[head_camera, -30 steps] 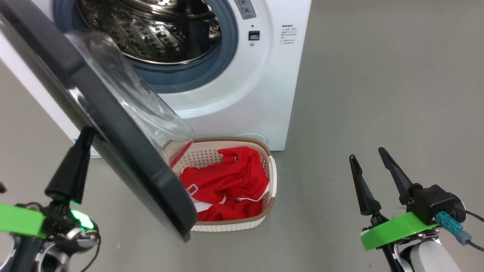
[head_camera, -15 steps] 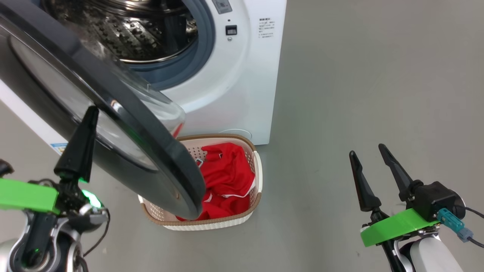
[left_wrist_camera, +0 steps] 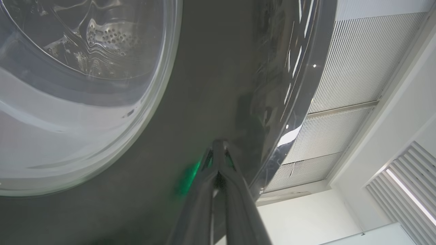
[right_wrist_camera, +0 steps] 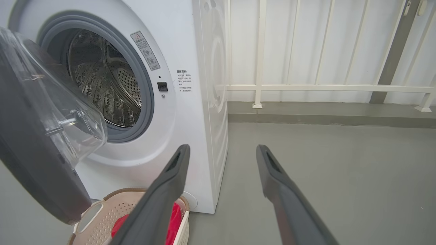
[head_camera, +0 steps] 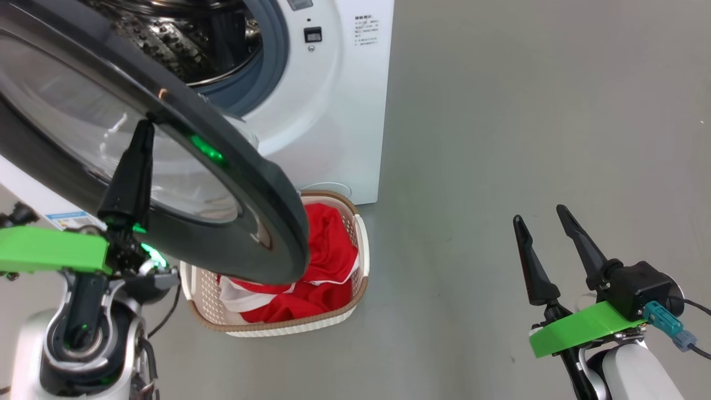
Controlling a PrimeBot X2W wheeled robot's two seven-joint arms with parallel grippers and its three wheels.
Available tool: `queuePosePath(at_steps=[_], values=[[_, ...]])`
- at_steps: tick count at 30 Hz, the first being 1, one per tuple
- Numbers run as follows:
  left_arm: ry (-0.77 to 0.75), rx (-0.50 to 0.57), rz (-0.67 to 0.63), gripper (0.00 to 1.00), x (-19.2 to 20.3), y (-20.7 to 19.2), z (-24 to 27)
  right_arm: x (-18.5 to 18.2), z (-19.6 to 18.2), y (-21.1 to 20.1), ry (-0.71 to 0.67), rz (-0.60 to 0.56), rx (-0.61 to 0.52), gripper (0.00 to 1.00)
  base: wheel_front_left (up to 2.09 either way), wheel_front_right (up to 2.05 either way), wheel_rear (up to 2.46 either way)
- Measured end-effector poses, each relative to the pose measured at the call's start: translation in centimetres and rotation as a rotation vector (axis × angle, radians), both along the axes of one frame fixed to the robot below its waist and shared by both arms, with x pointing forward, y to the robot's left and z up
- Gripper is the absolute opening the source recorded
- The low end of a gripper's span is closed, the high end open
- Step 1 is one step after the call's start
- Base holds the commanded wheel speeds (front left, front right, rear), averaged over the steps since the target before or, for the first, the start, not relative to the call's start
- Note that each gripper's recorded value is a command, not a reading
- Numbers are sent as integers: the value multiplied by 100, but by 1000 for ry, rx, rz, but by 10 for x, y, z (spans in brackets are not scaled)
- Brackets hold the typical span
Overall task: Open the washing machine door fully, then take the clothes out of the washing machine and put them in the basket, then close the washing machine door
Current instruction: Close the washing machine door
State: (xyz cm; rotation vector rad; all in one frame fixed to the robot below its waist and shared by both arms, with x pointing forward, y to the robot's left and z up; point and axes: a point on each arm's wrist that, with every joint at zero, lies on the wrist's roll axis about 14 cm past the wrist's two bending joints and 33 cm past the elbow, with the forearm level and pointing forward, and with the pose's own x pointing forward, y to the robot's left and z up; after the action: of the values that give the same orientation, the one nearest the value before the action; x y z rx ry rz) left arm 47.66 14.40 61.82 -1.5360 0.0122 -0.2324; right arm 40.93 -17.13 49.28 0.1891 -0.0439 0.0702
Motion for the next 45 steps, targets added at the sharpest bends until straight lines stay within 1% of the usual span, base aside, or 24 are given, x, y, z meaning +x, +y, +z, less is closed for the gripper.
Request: queuePosePath(at_steps=[8,17,27,35,45], values=[[-16,-16,-7,0,19,-13,2,0,-2,-8,5,-23,5,100,0,0,0],[-1,-32,-24,0,43,-29,-5,1,-3,-19,11,-54,3,100,0,0,0],[-6,-52,-27,0,73,-39,-7,-2,-16,-31,48,-88,-6,100,0,0,0],[-4,-56,-35,0,96,-47,-12,5,-20,-37,56,-102,-15,100,0,0,0],[-6,-42,-41,0,106,-50,-16,5,-18,-40,53,-110,-19,100,0,0,0]])
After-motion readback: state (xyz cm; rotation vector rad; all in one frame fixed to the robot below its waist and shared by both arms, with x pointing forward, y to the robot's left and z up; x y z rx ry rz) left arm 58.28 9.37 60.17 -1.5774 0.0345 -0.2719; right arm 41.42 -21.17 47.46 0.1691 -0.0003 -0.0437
